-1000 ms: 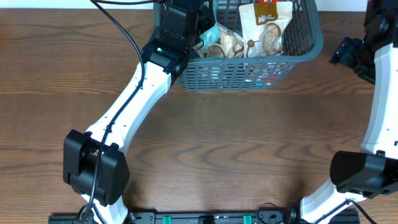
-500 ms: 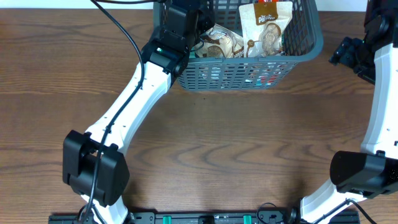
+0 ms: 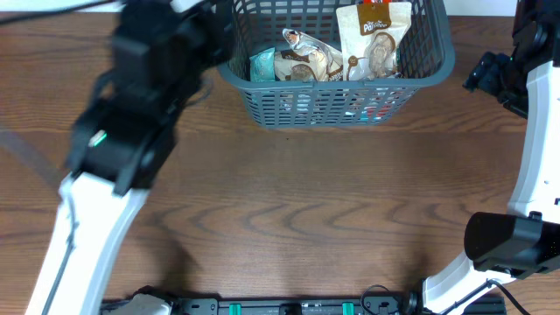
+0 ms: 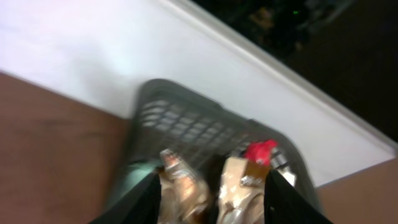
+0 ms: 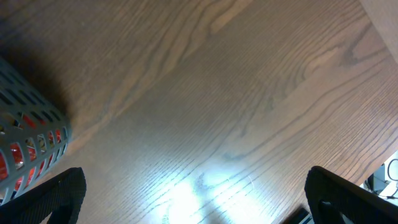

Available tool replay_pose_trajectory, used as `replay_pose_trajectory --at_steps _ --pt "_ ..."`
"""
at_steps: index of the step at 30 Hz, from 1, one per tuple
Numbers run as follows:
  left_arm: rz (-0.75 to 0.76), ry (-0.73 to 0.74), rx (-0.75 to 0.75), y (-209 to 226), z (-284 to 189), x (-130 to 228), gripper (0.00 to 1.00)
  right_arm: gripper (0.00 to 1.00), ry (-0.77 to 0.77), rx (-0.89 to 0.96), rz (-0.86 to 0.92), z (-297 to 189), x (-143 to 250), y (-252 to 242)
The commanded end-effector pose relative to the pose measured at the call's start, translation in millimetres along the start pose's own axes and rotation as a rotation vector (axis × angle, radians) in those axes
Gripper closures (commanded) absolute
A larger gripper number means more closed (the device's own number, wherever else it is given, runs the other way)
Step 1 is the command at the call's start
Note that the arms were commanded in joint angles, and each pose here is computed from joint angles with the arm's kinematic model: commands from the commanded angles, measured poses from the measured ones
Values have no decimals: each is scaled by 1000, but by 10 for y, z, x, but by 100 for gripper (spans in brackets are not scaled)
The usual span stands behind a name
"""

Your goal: Pack container

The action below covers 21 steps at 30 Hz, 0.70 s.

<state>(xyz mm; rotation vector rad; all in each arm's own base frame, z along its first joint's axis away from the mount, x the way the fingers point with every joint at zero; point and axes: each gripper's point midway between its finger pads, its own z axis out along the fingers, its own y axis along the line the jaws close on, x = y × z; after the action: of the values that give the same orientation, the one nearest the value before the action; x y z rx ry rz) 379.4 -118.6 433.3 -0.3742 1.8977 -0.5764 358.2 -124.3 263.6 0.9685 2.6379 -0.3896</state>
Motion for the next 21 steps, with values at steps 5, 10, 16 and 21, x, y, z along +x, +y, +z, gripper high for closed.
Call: replay_pose_trajectory --at_steps 5,10,16,21 --pt "115 -9 -81 349 -911 -57 57 1 -1 23 24 28 -16 -58" --pt "119 -49 -135 563 -1528 -23 57 1 -1 23 24 27 -16 -58" --pt "127 -31 -176 825 -2097 199 57 1 -1 23 24 27 -16 -58" --pt "138 25 -218 1085 -2492 495 57 1 -1 23 24 27 -16 -58"
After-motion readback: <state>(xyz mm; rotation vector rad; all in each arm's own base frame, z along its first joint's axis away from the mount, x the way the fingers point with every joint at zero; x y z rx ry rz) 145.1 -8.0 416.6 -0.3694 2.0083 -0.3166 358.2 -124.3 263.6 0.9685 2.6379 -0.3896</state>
